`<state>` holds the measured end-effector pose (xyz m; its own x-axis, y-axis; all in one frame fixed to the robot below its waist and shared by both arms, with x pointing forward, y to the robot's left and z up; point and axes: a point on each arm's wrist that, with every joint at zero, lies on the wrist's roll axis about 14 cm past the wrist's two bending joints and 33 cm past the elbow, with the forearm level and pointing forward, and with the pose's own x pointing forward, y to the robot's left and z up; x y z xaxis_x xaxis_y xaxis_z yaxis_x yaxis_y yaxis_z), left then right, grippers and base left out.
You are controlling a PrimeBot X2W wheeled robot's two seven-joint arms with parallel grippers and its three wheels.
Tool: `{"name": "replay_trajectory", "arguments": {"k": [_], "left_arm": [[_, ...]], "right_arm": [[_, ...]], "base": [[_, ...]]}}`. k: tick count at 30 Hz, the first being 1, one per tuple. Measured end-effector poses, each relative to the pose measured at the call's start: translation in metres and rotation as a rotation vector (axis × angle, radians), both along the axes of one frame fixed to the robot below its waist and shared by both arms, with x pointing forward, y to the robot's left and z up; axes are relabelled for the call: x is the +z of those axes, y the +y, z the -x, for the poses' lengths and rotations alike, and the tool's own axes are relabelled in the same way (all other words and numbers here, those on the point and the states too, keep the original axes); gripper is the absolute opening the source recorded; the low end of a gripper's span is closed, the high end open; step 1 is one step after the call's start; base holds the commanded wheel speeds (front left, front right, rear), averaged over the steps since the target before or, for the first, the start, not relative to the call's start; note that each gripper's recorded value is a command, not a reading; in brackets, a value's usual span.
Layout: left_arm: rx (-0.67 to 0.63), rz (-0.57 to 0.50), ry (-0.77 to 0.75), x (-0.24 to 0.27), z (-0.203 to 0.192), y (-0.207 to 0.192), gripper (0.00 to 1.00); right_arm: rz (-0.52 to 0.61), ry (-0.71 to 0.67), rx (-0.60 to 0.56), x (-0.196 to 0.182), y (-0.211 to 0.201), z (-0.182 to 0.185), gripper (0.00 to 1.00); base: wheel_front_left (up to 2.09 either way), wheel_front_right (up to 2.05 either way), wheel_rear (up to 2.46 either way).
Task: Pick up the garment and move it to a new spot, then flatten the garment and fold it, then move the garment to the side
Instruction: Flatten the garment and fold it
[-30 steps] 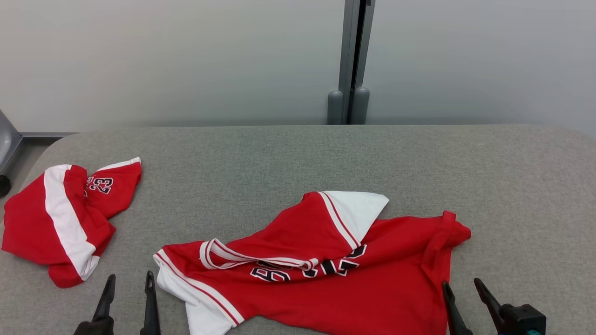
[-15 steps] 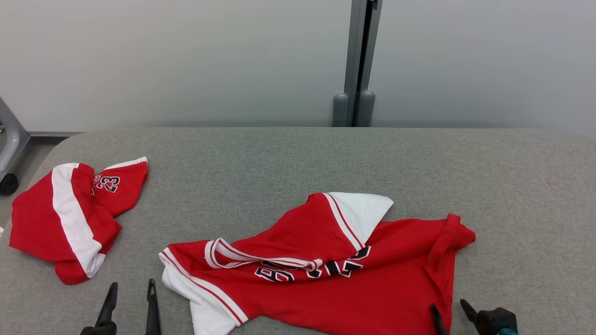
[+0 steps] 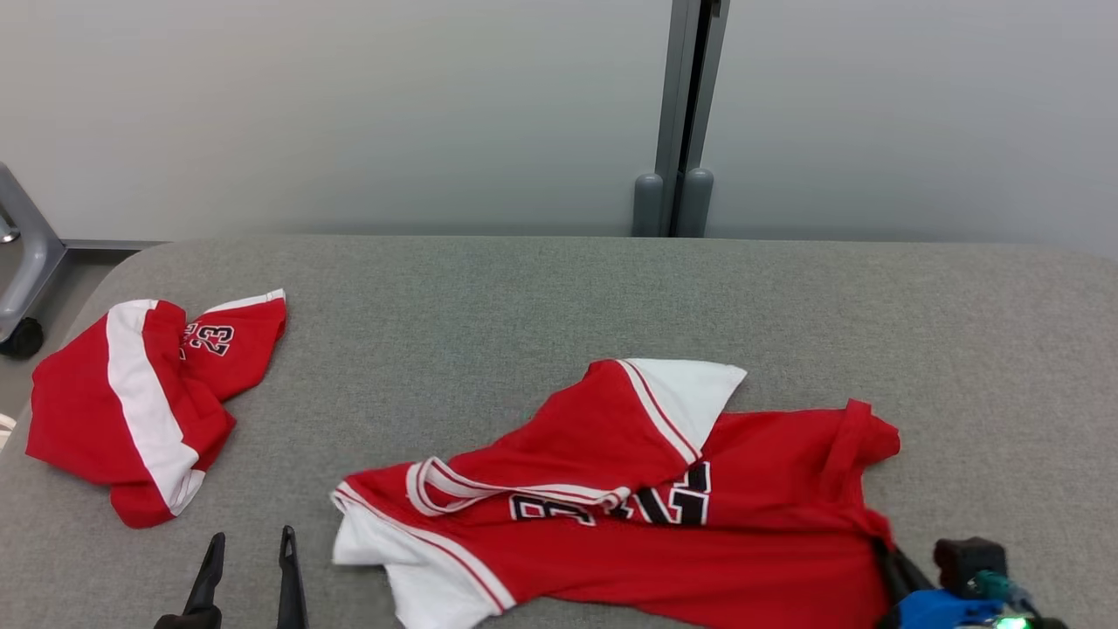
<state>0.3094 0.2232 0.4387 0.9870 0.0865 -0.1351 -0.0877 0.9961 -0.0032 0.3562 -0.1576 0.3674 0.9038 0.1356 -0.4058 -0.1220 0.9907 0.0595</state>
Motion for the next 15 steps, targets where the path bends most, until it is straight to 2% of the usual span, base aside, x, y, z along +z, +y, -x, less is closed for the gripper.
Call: {"name": "replay_trajectory", "arguments": {"k": [5, 8, 9, 10, 11, 15], "left_arm": [[-0.003, 0.003, 0.002, -0.001, -0.001, -0.002, 1.00], [-0.006, 0.006, 0.006, -0.002, -0.001, -0.003, 1.00], [-0.007, 0.007, 0.007, -0.002, -0.001, -0.003, 1.00], [-0.009, 0.007, 0.008, -0.002, -0.002, -0.004, 1.00], [-0.012, 0.008, 0.009, -0.003, -0.003, -0.004, 1.00], [-0.021, 0.009, 0.010, -0.003, -0.005, -0.007, 1.00]], "right_arm": [[0.065, -0.063, -0.113, 0.021, -0.058, -0.020, 0.00], [0.096, -0.073, -0.146, 0.026, -0.078, -0.024, 0.00], [0.097, -0.073, -0.146, 0.026, -0.078, -0.025, 0.12], [0.091, -0.071, -0.147, 0.025, -0.076, -0.025, 0.37], [0.084, -0.071, -0.143, 0.025, -0.072, -0.026, 1.00], [0.062, -0.107, -0.145, 0.034, -0.066, -0.030, 1.00]], "base": [[0.00, 0.00, 0.00], [0.00, 0.00, 0.00], [0.00, 0.00, 0.00], [0.00, 0.00, 0.00], [0.00, 0.00, 0.00], [0.00, 0.00, 0.00]]}}
